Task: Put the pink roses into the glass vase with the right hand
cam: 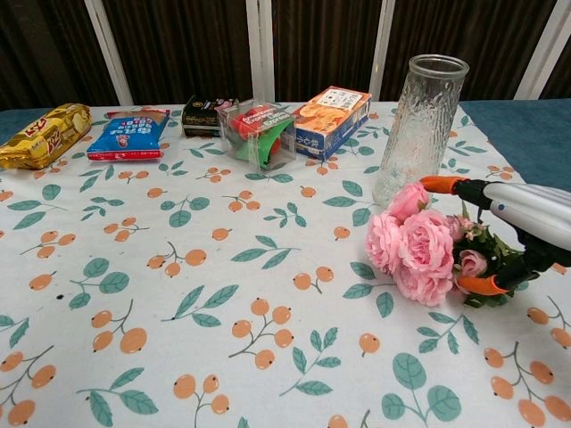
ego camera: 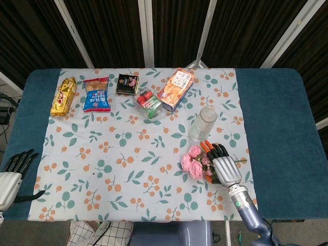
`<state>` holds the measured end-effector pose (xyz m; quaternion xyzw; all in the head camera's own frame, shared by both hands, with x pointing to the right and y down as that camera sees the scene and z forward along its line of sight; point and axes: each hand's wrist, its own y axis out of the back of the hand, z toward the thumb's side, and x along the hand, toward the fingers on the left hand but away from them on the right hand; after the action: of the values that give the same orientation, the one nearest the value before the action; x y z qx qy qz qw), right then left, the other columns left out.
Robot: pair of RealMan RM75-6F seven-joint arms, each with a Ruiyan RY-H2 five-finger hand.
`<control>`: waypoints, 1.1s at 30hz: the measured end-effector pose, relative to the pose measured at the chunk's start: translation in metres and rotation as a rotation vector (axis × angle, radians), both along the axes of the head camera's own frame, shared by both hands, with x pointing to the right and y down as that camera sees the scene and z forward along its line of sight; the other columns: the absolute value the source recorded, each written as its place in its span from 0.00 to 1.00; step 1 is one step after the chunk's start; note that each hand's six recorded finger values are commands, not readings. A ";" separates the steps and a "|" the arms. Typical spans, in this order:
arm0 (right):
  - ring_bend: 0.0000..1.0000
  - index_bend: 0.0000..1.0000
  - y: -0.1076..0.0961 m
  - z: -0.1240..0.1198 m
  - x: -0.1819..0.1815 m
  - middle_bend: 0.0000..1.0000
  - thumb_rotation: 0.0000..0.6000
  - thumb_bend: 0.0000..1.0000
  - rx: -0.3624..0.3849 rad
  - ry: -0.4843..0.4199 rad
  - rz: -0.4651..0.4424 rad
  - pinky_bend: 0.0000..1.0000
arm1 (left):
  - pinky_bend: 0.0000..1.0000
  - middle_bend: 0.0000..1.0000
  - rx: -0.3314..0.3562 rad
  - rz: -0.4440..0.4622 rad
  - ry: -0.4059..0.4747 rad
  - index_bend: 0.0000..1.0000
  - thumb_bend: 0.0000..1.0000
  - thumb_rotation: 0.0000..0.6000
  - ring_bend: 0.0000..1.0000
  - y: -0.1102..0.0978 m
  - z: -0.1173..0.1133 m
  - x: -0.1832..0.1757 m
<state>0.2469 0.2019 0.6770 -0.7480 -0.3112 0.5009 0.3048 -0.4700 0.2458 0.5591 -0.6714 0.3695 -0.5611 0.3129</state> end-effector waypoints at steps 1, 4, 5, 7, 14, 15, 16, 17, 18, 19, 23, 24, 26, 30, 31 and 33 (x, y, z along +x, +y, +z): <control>0.05 0.01 -0.001 0.002 -0.001 0.08 1.00 0.28 -0.004 0.001 0.001 0.01 | 0.00 0.00 -0.001 -0.001 0.000 0.00 0.00 1.00 0.00 0.000 0.000 0.000; 0.10 0.06 -0.004 0.009 -0.003 0.12 1.00 0.28 -0.012 0.004 0.006 0.04 | 0.00 0.00 -0.003 -0.002 0.001 0.00 0.00 1.00 0.00 0.000 0.000 0.000; 0.12 0.08 -0.005 0.010 -0.004 0.14 1.00 0.28 -0.012 0.004 0.007 0.06 | 0.00 0.00 -0.004 -0.002 0.001 0.00 0.00 1.00 0.00 0.000 0.000 0.000; 0.17 0.12 -0.008 0.013 -0.006 0.18 1.00 0.28 -0.012 0.002 0.011 0.09 | 0.00 0.00 -0.007 -0.003 0.002 0.00 0.00 1.00 0.00 0.000 0.001 0.000; 0.37 0.31 -0.011 0.022 -0.009 0.36 1.00 0.28 -0.023 0.003 0.020 0.23 | 0.00 0.00 -0.013 -0.006 0.003 0.00 0.00 1.00 0.00 0.000 0.001 0.000; 0.41 0.36 -0.011 0.023 -0.009 0.40 1.00 0.28 -0.025 0.002 0.021 0.26 | 0.00 0.00 -0.014 -0.007 0.004 0.00 0.00 1.00 0.00 0.000 0.001 0.000; 0.43 0.38 -0.011 0.024 -0.010 0.42 1.00 0.28 -0.025 0.000 0.022 0.28 | 0.00 0.00 -0.014 -0.007 0.004 0.00 0.00 1.00 0.00 0.000 0.001 0.000; 0.45 0.41 -0.011 0.024 -0.011 0.44 1.00 0.28 -0.026 -0.002 0.023 0.29 | 0.00 0.00 -0.014 -0.007 0.004 0.00 0.00 1.00 0.00 0.000 0.002 0.000; 0.46 0.43 -0.010 0.025 -0.012 0.46 1.00 0.28 -0.028 -0.006 0.023 0.29 | 0.00 0.00 -0.014 -0.007 0.004 0.00 0.00 1.00 0.00 0.000 0.002 0.000; 0.47 0.44 -0.010 0.025 -0.012 0.47 1.00 0.28 -0.027 -0.008 0.021 0.29 | 0.00 0.00 -0.015 -0.008 0.005 0.00 0.00 1.00 0.00 0.000 0.002 0.000; 0.49 0.48 -0.010 0.021 -0.014 0.49 1.00 0.28 -0.014 -0.029 0.025 0.29 | 0.00 0.00 -0.015 -0.009 0.006 0.00 0.00 1.00 0.00 -0.001 0.001 -0.001; 0.50 0.48 -0.011 0.019 -0.015 0.50 1.00 0.28 -0.009 -0.040 0.029 0.29 | 0.00 0.00 -0.015 -0.009 0.006 0.00 0.00 1.00 0.00 -0.001 0.001 -0.001; 0.50 0.49 -0.012 0.014 -0.016 0.50 1.00 0.28 -0.002 -0.055 0.033 0.29 | 0.00 0.00 -0.016 -0.010 0.007 0.00 0.00 1.00 0.00 0.000 0.002 0.000; 0.50 0.49 -0.015 -0.001 -0.018 0.50 1.00 0.28 0.018 -0.094 0.047 0.29 | 0.00 0.00 -0.017 -0.012 0.010 0.00 0.00 1.00 0.00 0.000 0.001 0.000; 0.50 0.49 -0.016 -0.005 -0.018 0.50 1.00 0.28 0.023 -0.103 0.051 0.29 | 0.00 0.00 -0.017 -0.012 0.010 0.00 0.00 1.00 0.00 0.000 0.001 0.000; 0.50 0.49 -0.018 -0.016 -0.018 0.50 1.00 0.29 0.035 -0.127 0.060 0.29 | 0.00 0.00 -0.018 -0.012 0.011 0.00 0.00 1.00 0.00 0.000 0.001 0.000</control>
<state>0.2290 0.1836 0.6614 -0.7633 -0.3608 0.4556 0.2821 -0.4701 0.2454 0.5604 -0.6750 0.3702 -0.5625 0.3015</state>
